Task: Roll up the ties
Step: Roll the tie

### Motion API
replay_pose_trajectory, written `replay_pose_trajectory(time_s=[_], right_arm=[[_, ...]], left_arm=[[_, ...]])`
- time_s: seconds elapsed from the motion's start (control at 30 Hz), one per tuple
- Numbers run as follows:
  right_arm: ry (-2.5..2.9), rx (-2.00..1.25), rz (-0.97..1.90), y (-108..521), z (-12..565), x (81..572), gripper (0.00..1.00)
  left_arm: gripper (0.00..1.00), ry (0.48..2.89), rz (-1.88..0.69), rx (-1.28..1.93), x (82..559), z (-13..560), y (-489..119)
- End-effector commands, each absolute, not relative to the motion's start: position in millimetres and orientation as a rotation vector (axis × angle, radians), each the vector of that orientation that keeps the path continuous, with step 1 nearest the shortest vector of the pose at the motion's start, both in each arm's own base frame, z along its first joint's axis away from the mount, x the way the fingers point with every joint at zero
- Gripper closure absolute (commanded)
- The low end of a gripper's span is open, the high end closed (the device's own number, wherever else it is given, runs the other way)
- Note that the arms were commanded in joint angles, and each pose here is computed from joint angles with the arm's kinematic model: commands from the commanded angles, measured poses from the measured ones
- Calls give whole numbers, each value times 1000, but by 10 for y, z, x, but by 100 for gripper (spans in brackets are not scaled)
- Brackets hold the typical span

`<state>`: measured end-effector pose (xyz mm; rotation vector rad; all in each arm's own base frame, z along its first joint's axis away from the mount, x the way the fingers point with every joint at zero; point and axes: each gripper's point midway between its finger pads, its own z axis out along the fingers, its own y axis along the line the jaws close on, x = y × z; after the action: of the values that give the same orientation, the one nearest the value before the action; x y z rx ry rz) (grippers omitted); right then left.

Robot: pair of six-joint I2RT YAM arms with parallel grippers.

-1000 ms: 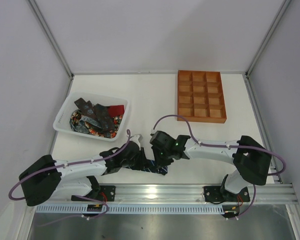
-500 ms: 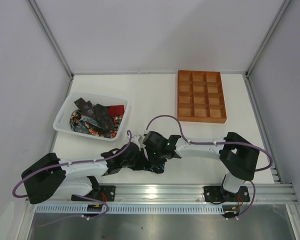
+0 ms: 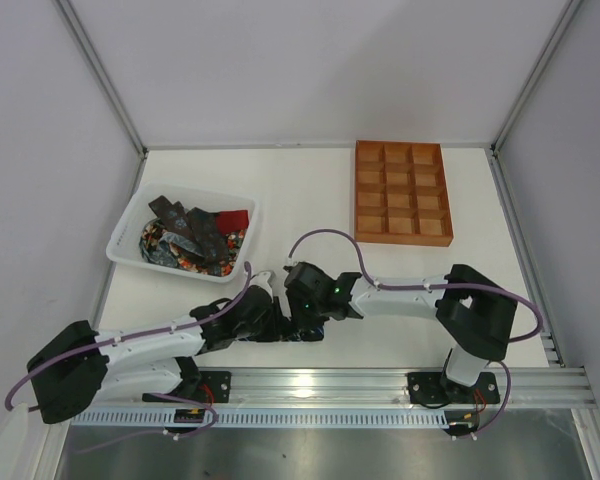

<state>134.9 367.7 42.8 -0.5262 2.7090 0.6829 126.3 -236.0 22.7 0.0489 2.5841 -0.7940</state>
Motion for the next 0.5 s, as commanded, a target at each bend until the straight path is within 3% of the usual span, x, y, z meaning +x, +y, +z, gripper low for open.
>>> replay_pose_trajectory(time_s=[0.0,0.47], right_arm=[[2695,-542,719,3728,307,1363,74],[2632,-390,1015,3772,431,1405,64]], left_arm=[[76,2539,-792,49,1310,343,-2316],[75,2488,-848,35,1348,572,-2364]])
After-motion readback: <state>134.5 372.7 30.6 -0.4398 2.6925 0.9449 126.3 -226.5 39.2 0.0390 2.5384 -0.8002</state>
